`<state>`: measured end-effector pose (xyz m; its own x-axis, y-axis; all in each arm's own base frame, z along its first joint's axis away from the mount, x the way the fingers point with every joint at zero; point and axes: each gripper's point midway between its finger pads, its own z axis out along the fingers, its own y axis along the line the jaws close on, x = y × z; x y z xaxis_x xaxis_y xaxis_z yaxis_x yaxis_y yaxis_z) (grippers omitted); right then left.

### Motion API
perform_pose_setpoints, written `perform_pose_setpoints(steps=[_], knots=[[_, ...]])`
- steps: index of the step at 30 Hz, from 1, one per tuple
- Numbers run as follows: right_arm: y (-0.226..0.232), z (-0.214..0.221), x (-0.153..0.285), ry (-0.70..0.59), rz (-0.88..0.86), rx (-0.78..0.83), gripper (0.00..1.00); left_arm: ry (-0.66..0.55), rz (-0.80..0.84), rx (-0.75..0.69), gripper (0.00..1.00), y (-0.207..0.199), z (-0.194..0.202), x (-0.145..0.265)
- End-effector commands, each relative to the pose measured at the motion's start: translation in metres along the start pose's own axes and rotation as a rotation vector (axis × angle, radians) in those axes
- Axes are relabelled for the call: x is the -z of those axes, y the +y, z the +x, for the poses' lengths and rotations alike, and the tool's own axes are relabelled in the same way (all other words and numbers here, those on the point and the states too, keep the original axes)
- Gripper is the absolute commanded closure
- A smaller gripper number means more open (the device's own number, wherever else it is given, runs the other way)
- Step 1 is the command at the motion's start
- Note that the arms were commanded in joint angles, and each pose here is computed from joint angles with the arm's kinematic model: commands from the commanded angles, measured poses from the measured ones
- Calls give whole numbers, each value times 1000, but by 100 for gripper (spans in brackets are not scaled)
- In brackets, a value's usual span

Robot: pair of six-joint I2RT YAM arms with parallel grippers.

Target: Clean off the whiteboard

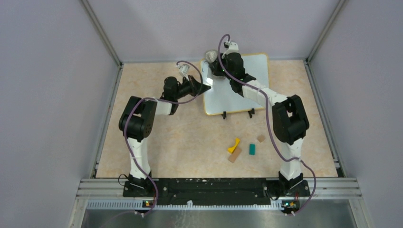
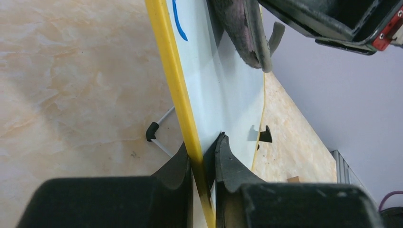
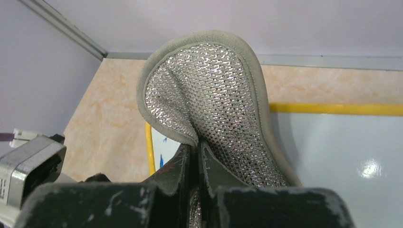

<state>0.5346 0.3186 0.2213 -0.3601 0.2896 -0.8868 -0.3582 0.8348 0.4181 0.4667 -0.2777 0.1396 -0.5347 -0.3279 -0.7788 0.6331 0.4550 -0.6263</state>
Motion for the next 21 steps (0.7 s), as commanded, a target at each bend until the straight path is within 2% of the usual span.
perform_pose_setpoints(steps=[1,12,21], knots=[[-2,21,-22,28,33,65,100,7,-203,-379,100,55,4,6],[51,49,-32,96,-103,59,100,8,-213,-392,100,55,3,7],[40,81,-17,159,-79,44,100,7,-215,-397,100,54,2,7]])
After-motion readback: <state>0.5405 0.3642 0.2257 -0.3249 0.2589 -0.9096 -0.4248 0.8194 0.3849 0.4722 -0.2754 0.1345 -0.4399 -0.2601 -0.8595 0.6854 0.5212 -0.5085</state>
